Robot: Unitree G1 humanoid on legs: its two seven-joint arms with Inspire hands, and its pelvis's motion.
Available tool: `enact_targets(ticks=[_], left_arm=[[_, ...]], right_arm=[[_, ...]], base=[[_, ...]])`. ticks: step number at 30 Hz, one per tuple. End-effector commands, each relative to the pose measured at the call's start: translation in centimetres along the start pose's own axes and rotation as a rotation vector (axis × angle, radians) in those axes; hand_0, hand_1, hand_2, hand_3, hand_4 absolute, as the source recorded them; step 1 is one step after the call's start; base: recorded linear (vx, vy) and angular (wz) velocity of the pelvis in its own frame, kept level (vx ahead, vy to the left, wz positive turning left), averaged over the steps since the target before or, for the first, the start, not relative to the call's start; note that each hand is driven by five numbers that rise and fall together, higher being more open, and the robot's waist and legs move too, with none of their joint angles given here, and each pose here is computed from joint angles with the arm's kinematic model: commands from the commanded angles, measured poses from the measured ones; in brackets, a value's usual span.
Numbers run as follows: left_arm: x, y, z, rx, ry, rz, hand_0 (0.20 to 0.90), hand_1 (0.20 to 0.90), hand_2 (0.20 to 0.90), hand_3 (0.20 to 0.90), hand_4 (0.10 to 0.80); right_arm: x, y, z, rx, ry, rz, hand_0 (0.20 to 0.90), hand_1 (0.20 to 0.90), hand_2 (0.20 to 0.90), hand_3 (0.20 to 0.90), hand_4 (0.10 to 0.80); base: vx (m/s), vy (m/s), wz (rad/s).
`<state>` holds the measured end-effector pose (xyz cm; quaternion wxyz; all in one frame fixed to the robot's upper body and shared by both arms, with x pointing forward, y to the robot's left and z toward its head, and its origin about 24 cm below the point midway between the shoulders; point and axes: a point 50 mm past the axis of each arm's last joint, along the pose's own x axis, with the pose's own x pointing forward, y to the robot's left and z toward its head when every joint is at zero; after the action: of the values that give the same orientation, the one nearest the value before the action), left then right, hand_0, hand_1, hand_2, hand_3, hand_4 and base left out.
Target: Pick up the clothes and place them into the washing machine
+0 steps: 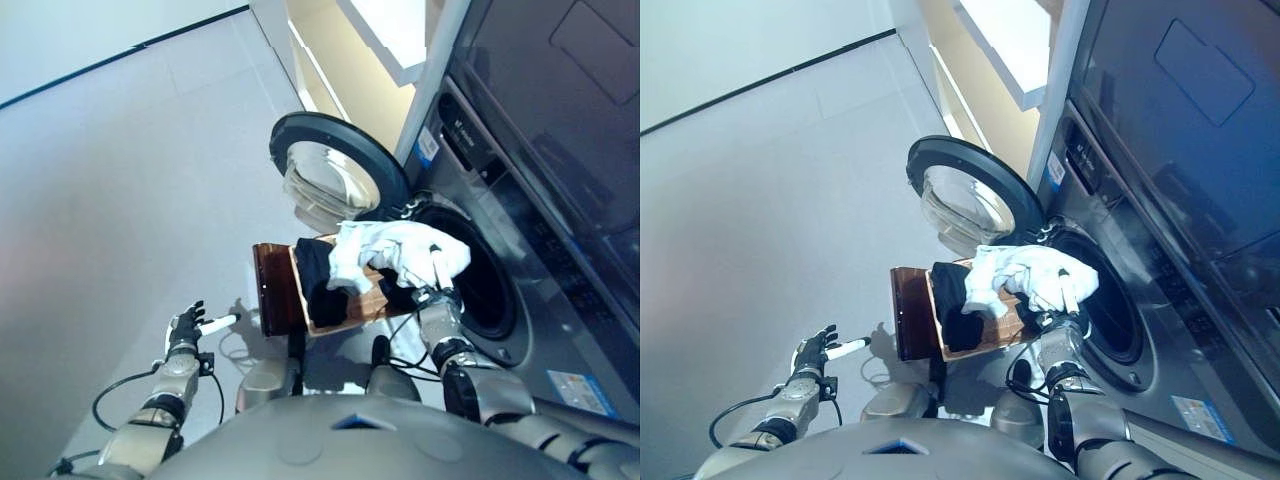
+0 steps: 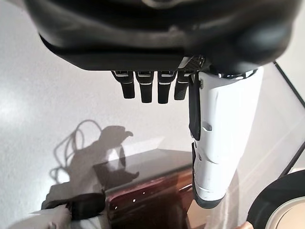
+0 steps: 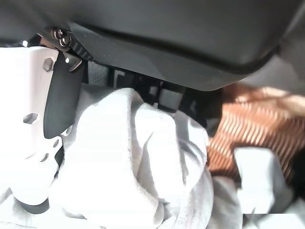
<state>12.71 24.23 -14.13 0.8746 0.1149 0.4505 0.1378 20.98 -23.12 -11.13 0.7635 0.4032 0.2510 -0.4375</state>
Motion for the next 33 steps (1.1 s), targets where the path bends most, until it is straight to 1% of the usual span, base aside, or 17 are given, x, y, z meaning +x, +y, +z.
enact_targets(ticks=[1,5,6,9,12,13,14,15,16,17,18,19,21,24,29,30,33], left_arm=[[0.9,0.6,4.6,-0.027,-0.175,0.031,0.9,0.9,0.9,0.9,0.8],[0.8,-0.4,5.9,-0.057,-0.229,0.001,0.9,0.9,0.9,0.9,0.8],[0.8,-1.0,6.5,-0.073,-0.257,-0.017,0.9,0.9,0.9,0.9,0.8],[0.7,-1.4,7.0,-0.085,-0.273,-0.027,0.9,0.9,0.9,0.9,0.8],[0.5,-2.1,8.0,-0.118,-0.315,-0.046,0.9,0.9,0.9,0.9,0.8],[0.5,-2.2,8.1,-0.12,-0.317,-0.048,0.9,0.9,0.9,0.9,0.8],[0.3,-2.5,8.2,-0.134,-0.329,-0.064,0.9,0.9,0.9,0.9,0.8],[0.3,-2.6,8.3,-0.135,-0.331,-0.067,0.9,0.9,0.9,0.9,0.8],[0.2,-2.8,8.1,-0.147,-0.328,-0.073,0.9,0.9,0.9,0.9,0.8],[0.2,-3.0,8.2,-0.148,-0.33,-0.077,0.9,0.9,0.9,0.9,0.8],[0.1,-3.2,8.2,-0.158,-0.336,-0.09,0.9,0.9,0.9,0.9,0.8],[0.0,-3.3,8.2,-0.161,-0.337,-0.094,0.9,0.9,0.9,0.9,0.8],[-0.2,-3.8,7.7,-0.168,-0.328,-0.111,0.9,0.9,0.9,0.9,0.8],[-0.2,-4.1,7.5,-0.174,-0.323,-0.123,0.9,0.9,0.9,0.9,0.8],[-0.5,-4.7,7.3,-0.186,-0.324,-0.149,0.9,0.9,0.9,0.9,0.8],[-0.5,-4.8,7.3,-0.187,-0.324,-0.15,0.9,0.9,0.9,0.9,0.8],[-0.6,-4.9,7.5,-0.195,-0.328,-0.157,0.9,0.9,0.9,0.9,0.8]], right_arm=[[0.1,5.3,4.0,0.169,-0.155,0.118,0.2,0.2,0.2,0.2,0.3],[0.3,6.8,6.4,0.206,-0.208,0.12,0.2,0.2,0.2,0.2,0.3],[0.2,7.7,8.3,0.285,-0.254,0.108,0.2,0.2,0.2,0.2,0.3],[0.0,8.5,9.4,0.317,-0.277,0.115,0.2,0.2,0.2,0.2,0.3],[-0.6,10.0,13.0,0.429,-0.369,0.127,0.2,0.2,0.2,0.2,0.3],[-0.6,10.1,13.2,0.431,-0.372,0.126,0.2,0.2,0.2,0.2,0.3],[-1.0,10.3,15.4,0.487,-0.433,0.125,0.2,0.2,0.2,0.2,0.3],[-1.1,10.4,15.5,0.487,-0.437,0.123,0.2,0.2,0.2,0.2,0.3],[-1.7,10.8,17.8,0.547,-0.5,0.132,0.2,0.2,0.2,0.2,0.3],[-1.8,10.8,18.0,0.547,-0.505,0.13,0.2,0.2,0.2,0.2,0.3],[-2.5,11.1,20.4,0.572,-0.565,0.129,0.2,0.2,0.2,0.2,0.3],[-2.6,11.2,20.6,0.57,-0.57,0.127,0.2,0.2,0.2,0.2,0.3],[-4.1,11.8,24.2,0.611,-0.666,0.142,0.2,0.2,0.2,0.2,0.3],[-5.1,12.0,26.2,0.638,-0.719,0.15,0.2,0.2,0.2,0.2,0.3],[-8.3,12.6,31.3,0.651,-0.883,0.198,0.2,0.2,0.2,0.2,0.3],[-8.4,12.6,31.4,0.651,-0.884,0.198,0.2,0.2,0.2,0.2,0.3],[-10.1,12.9,33.4,0.659,-0.959,0.233,0.2,0.2,0.2,0.2,0.3]], base=[[-0.045,0.182,0.03],[-0.052,0.167,-0.02],[-0.024,0.139,-0.01],[-0.007,0.115,0.03],[-0.016,0.092,0.06],[-0.018,0.098,0.02],[-0.012,0.055,-0.01],[0.001,0.099,0.04],[0.01,0.053,0.05],[0.033,0.116,0.1],[0.02,0.073,0.07],[0.029,0.093,0.06],[0.032,0.074,-0.01],[0.041,0.036,-0.07],[0.046,-0.015,-0.05],[0.031,-0.055,-0.09],[0.033,-0.051,0.0]])
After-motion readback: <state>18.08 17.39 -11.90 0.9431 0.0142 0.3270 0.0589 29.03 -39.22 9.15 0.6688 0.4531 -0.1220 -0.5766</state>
